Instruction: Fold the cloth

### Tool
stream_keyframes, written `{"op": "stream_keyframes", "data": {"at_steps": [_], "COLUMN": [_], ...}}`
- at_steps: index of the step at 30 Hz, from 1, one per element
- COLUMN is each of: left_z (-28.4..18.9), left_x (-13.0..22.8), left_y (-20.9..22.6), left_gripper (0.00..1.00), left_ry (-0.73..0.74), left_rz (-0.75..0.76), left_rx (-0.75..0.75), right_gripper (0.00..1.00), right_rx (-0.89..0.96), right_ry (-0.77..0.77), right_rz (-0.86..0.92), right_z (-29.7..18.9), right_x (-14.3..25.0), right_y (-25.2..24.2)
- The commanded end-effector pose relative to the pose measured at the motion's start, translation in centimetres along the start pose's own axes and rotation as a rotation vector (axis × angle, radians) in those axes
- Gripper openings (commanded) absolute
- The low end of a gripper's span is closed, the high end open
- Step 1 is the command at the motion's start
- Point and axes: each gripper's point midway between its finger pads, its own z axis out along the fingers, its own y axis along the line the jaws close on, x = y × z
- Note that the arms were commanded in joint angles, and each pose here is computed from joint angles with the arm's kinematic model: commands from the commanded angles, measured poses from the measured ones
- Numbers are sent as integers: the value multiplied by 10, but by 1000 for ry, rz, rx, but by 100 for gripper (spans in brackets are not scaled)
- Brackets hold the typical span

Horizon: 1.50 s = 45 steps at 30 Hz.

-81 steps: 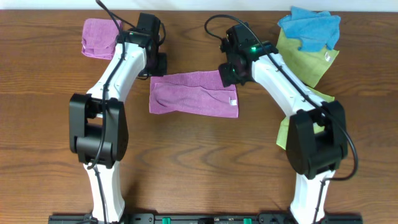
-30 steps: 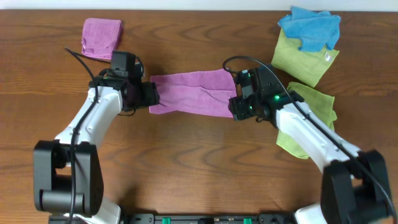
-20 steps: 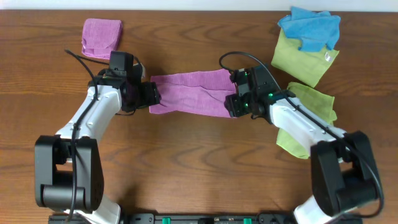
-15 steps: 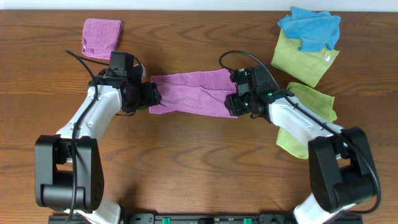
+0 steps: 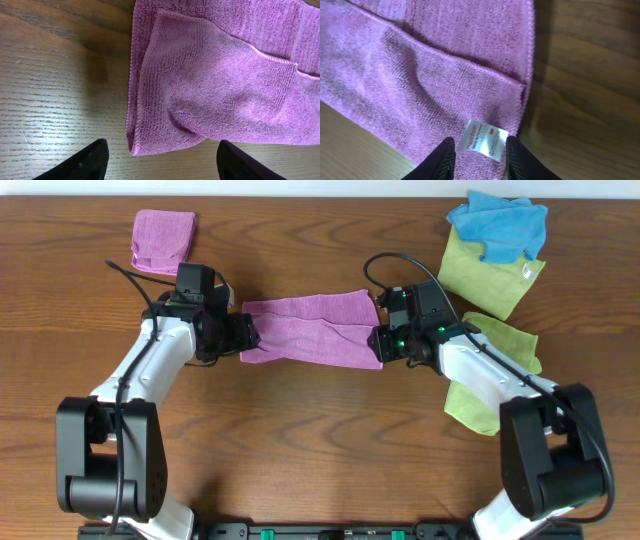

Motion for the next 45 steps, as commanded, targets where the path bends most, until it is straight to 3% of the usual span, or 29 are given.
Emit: {"op": "stream_keyframes", "data": {"at_steps": [1, 6, 11, 13, 24, 28, 29, 35, 40, 42, 43, 45], "left_z": [3, 3, 3, 3, 3, 3, 3, 3, 3, 3, 3, 3], "left_x": [2, 2, 2, 2, 1, 1, 1, 1, 1, 1, 1, 1], "left_y": [2, 2, 2, 2, 3, 3, 3, 3, 3, 3, 3, 3], "left_gripper": [71, 70, 70, 70, 70, 70, 70, 70, 70, 70, 70, 70], "left_ry": [13, 12, 12, 12, 10, 10, 10, 10, 10, 10, 10, 10], "left_rz": [-10, -10, -10, -9, 6, 6, 6, 6, 13, 13, 13, 14], "left_rx": [1, 1, 1, 1, -6, -6, -6, -6, -7, -6, -6, -6], "right_gripper": [34, 31, 13, 1, 1, 31, 34, 34, 13, 19, 31, 43], "right_rx": [-43, -51, -42, -41, -44, -6, 4, 57, 116, 143, 152, 156], "right_ry": [19, 31, 20, 21, 15, 10, 8, -7, -4, -4, -5, -5], "right_rz": [31, 27, 13, 9, 42, 20, 10, -41, -40, -40, -39, -40], "right_z": [2, 2, 4, 6, 6, 8, 9, 13, 12, 12, 12, 11], "right_x": [4, 7, 4, 5, 2, 1, 2, 1, 3, 3, 3, 3], "right_y": [4, 8, 10, 11, 15, 16, 18, 26, 18, 13, 12, 11]}}
